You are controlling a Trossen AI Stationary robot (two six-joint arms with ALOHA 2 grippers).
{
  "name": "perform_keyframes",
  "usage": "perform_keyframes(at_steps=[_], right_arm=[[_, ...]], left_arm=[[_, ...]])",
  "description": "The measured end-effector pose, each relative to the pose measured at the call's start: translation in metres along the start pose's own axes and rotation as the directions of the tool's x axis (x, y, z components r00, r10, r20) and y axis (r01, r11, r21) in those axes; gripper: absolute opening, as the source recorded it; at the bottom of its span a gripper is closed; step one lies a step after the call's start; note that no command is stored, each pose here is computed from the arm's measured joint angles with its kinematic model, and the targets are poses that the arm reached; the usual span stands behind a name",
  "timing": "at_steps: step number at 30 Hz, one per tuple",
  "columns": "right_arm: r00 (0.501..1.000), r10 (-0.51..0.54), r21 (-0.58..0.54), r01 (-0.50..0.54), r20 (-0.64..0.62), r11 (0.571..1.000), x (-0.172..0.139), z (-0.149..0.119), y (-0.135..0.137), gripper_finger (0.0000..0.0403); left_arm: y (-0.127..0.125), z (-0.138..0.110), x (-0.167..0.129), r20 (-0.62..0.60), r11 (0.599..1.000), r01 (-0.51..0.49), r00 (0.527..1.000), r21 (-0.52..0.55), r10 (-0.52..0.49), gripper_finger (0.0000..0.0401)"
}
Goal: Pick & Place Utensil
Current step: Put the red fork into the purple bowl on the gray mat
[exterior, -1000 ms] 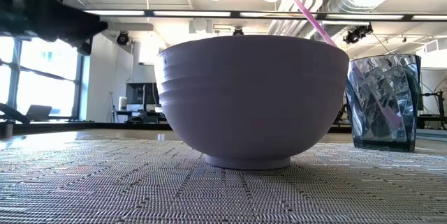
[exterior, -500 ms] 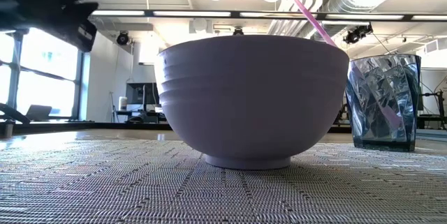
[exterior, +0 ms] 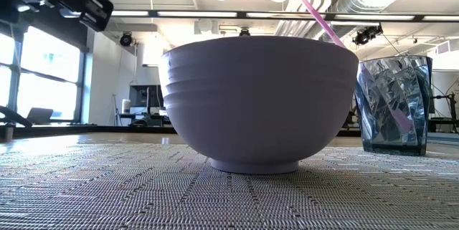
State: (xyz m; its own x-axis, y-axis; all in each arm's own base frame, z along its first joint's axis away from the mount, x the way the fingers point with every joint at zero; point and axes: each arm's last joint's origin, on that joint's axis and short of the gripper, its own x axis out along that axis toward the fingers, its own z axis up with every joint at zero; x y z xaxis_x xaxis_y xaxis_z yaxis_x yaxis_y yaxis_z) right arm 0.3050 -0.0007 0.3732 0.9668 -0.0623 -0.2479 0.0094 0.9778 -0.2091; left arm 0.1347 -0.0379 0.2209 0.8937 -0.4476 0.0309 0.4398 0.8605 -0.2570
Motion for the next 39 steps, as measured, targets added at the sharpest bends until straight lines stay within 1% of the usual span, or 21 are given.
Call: perform_keyframes(at_steps=[6,8,10,12,14,18,21,24,25,26,28,30,32,36,37,39], right_arm=[[0.999,-0.024,-0.047,0.023,-0.034,0.999,-0.003,0.0,0.012,0.0209],[0.998,-0.024,-0.058,0.021,-0.051,0.998,-0.005,-0.001,0.015,0.0209],[0.998,-0.017,-0.063,0.013,-0.061,0.998,-0.008,0.0,0.018,0.0209],[0.997,0.0,-0.064,-0.005,-0.078,0.998,-0.011,-0.001,0.023,0.0209],[0.996,0.023,-0.053,-0.028,-0.089,0.998,-0.014,-0.001,0.03,0.0209],[0.991,0.078,-0.045,-0.083,-0.113,0.996,-0.017,-0.001,0.046,0.0209],[0.989,0.097,-0.04,-0.102,-0.112,0.994,-0.02,-0.001,0.059,0.0209],[0.986,0.115,-0.035,-0.12,-0.121,0.992,-0.024,-0.001,0.072,0.0209],[0.985,0.121,-0.038,-0.126,-0.126,0.991,-0.025,-0.002,0.077,0.0209],[0.983,0.128,-0.044,-0.134,-0.129,0.99,-0.026,-0.002,0.082,0.0209],[0.983,0.136,-0.043,-0.142,-0.125,0.989,-0.028,-0.001,0.09,0.0209],[0.983,0.136,-0.04,-0.142,-0.124,0.989,-0.031,-0.001,0.097,0.021],[0.984,0.135,-0.038,-0.14,-0.114,0.989,-0.033,-0.001,0.104,0.0211],[0.984,0.143,-0.05,-0.149,-0.106,0.988,-0.035,-0.006,0.116,0.0211],[0.983,0.151,-0.047,-0.156,-0.1,0.987,-0.035,-0.007,0.118,0.0211],[0.981,0.169,-0.039,-0.173,-0.089,0.984,-0.036,-0.008,0.122,0.0212]], left_arm=[[-0.021,0.01,0.033,-0.106,0.998,-0.054,0.993,-0.035,0.05,0.0101],[-0.029,0.012,0.045,-0.158,0.993,-0.105,0.983,-0.045,0.097,0.0101],[-0.039,0.016,0.056,-0.194,0.982,-0.179,0.967,-0.063,0.164,0.0101],[-0.048,0.019,0.069,-0.239,0.963,-0.252,0.945,-0.097,0.223,0.0101],[-0.058,0.022,0.08,-0.296,0.942,-0.306,0.92,-0.138,0.256,0.0101],[-0.083,0.027,0.105,-0.401,0.902,-0.359,0.883,-0.242,0.244,0.0101],[-0.104,0.034,0.125,-0.475,0.861,-0.391,0.855,-0.325,0.209,0.0101],[-0.126,0.041,0.142,-0.561,0.825,-0.429,0.81,-0.368,0.171,0.0101],[-0.132,0.043,0.146,-0.594,0.813,-0.449,0.788,-0.37,0.165,0.0101],[-0.138,0.043,0.15,-0.632,0.794,-0.481,0.758,-0.372,0.163,0.0101],[-0.147,0.044,0.156,-0.697,0.741,-0.56,0.695,-0.371,0.177,0.0101],[-0.153,0.043,0.158,-0.748,0.674,-0.647,0.63,-0.356,0.21,0.0101],[-0.157,0.04,0.162,-0.783,0.597,-0.723,0.574,-0.348,0.238,0.0101],[-0.159,0.022,0.165,-0.857,0.477,-0.823,0.458,-0.309,0.236,0.0101],[-0.159,0.017,0.165,-0.873,0.438,-0.848,0.428,-0.299,0.234,0.0101],[-0.156,0.007,0.163,-0.91,0.346,-0.902,0.348,-0.259,0.225,0.0101]])
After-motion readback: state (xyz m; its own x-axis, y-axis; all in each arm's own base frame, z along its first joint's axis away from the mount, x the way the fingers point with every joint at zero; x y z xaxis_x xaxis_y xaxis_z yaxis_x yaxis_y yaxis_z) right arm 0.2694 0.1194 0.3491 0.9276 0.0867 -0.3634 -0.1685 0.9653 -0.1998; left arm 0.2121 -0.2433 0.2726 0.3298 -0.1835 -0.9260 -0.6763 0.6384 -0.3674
